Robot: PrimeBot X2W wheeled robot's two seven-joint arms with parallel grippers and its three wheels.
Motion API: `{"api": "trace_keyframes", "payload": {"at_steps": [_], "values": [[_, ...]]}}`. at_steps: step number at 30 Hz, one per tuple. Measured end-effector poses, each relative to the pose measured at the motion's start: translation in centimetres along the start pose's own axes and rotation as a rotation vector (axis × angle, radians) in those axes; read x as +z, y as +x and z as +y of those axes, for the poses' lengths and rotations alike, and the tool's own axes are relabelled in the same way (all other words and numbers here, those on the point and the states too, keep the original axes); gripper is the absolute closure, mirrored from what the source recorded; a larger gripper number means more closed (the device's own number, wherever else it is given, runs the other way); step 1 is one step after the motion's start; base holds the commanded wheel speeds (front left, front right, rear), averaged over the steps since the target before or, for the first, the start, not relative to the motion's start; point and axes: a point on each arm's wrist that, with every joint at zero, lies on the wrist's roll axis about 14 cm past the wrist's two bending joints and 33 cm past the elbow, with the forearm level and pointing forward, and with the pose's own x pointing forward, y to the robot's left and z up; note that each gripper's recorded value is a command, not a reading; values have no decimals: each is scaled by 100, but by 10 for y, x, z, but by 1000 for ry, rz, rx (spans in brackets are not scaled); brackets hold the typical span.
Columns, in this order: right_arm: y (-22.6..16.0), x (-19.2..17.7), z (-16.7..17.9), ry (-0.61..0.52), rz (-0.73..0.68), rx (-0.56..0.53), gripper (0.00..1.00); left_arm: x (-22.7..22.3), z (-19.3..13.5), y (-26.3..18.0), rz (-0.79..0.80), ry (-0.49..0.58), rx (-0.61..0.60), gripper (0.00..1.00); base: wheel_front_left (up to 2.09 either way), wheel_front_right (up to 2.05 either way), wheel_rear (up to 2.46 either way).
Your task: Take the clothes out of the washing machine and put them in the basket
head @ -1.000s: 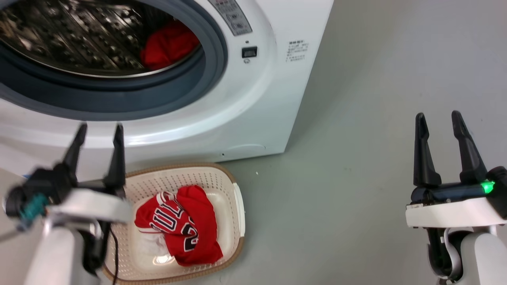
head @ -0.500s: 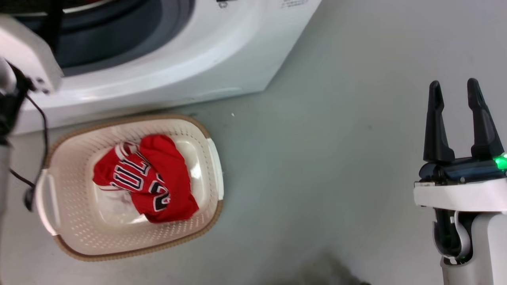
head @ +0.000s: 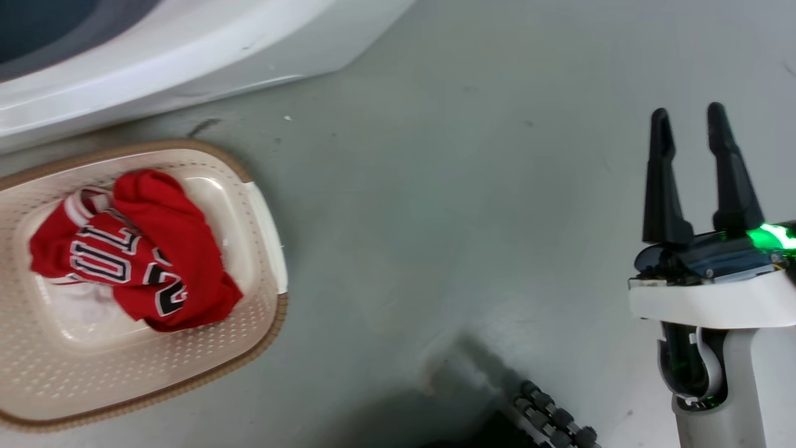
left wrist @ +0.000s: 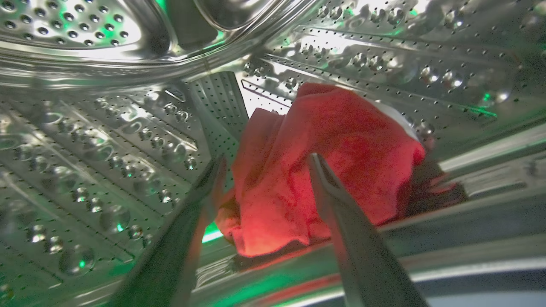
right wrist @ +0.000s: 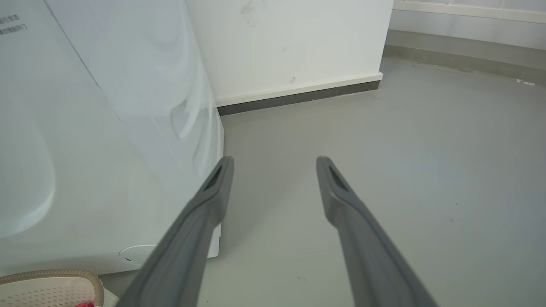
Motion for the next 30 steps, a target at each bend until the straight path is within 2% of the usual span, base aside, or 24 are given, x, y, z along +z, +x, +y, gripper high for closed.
{"api": "trace_keyframes", "payload": {"at_steps": [7,12,19,20,21,27,30], "values": [[-8,-9,-11,-5,39,-34,0,-13,10,38,109,-51,23,0,0,0,0],[-11,-20,-17,4,72,-58,0,-47,9,57,230,-34,39,0,0,0,0],[-13,-31,-17,15,101,-63,0,-72,12,66,300,-22,53,0,0,0,0],[-13,-32,-17,15,102,-63,0,-75,12,67,304,-23,51,60,0,0,0],[-13,-32,-17,16,103,-63,0,-75,12,68,301,-23,49,100,0,0,0],[-11,-30,-17,14,95,-61,0,-66,14,68,247,-22,49,100,0,0,0],[-6,-24,-15,10,74,-52,0,-44,19,66,148,-38,55,100,0,0,0]]}}
